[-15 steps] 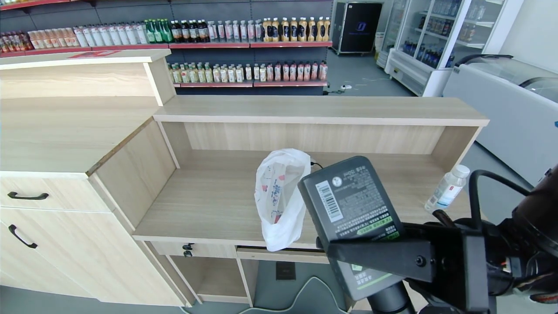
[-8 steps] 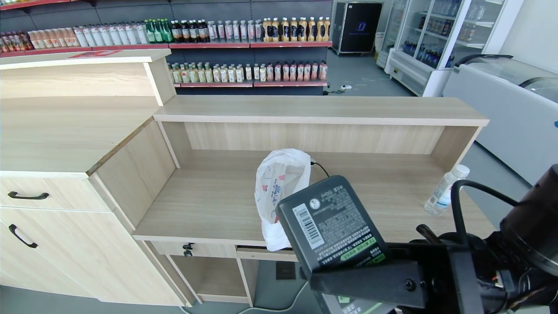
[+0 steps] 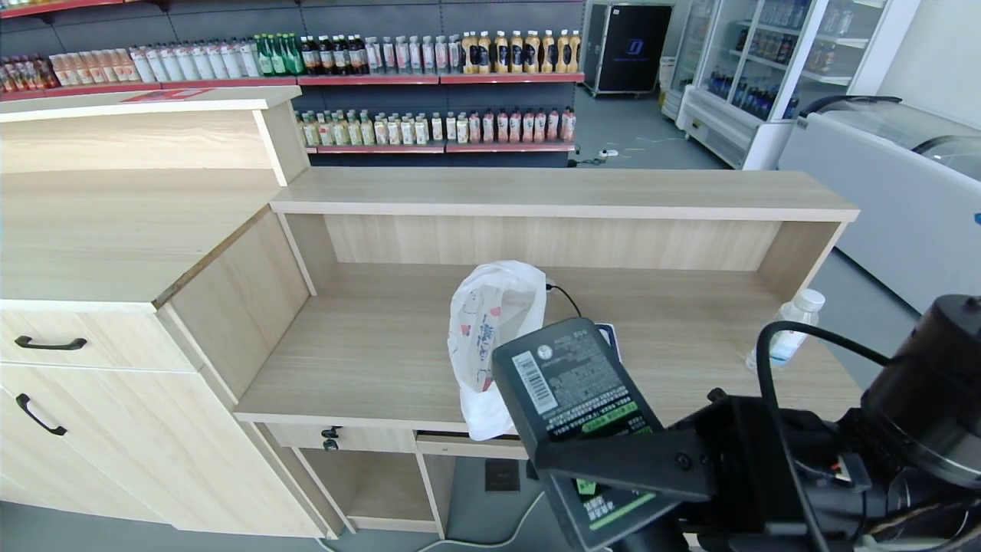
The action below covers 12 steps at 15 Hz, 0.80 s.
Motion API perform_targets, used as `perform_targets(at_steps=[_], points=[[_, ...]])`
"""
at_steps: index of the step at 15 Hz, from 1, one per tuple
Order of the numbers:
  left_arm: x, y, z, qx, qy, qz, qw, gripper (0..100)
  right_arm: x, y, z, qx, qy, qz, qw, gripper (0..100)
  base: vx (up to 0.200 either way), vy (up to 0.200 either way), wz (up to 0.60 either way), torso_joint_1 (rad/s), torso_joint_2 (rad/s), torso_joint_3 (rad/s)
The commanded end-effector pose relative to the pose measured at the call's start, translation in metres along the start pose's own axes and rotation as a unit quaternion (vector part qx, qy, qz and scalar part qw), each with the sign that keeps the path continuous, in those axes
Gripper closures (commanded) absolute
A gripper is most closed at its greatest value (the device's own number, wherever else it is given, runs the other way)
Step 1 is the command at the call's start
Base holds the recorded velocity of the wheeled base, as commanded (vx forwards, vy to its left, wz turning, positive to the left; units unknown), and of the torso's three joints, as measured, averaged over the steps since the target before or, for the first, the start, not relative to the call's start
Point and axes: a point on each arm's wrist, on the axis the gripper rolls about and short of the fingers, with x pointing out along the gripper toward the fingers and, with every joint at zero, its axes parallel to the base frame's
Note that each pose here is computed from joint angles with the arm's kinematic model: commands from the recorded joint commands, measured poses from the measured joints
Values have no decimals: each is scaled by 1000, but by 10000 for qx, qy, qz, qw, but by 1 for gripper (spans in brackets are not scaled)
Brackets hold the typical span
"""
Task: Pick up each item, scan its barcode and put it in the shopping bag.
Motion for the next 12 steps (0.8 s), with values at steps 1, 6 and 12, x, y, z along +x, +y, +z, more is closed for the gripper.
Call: perform_targets(at_steps=[1,6,12], points=[[0,0,0,-6,-1,0,10000,0,-37,-2,-23,1289,1566,726,9765,100,0,0,0,0,0,0],[0,0,0,2,-1,0,10000,0,-179,-47,-28,3357,6020,-185,7243,100,0,0,0,0,0,0],[0,0,0,2,-1,0,10000,0,-200,-13,-33,5430,6567,-1211,5091,100,0,0,300,0,1,0]])
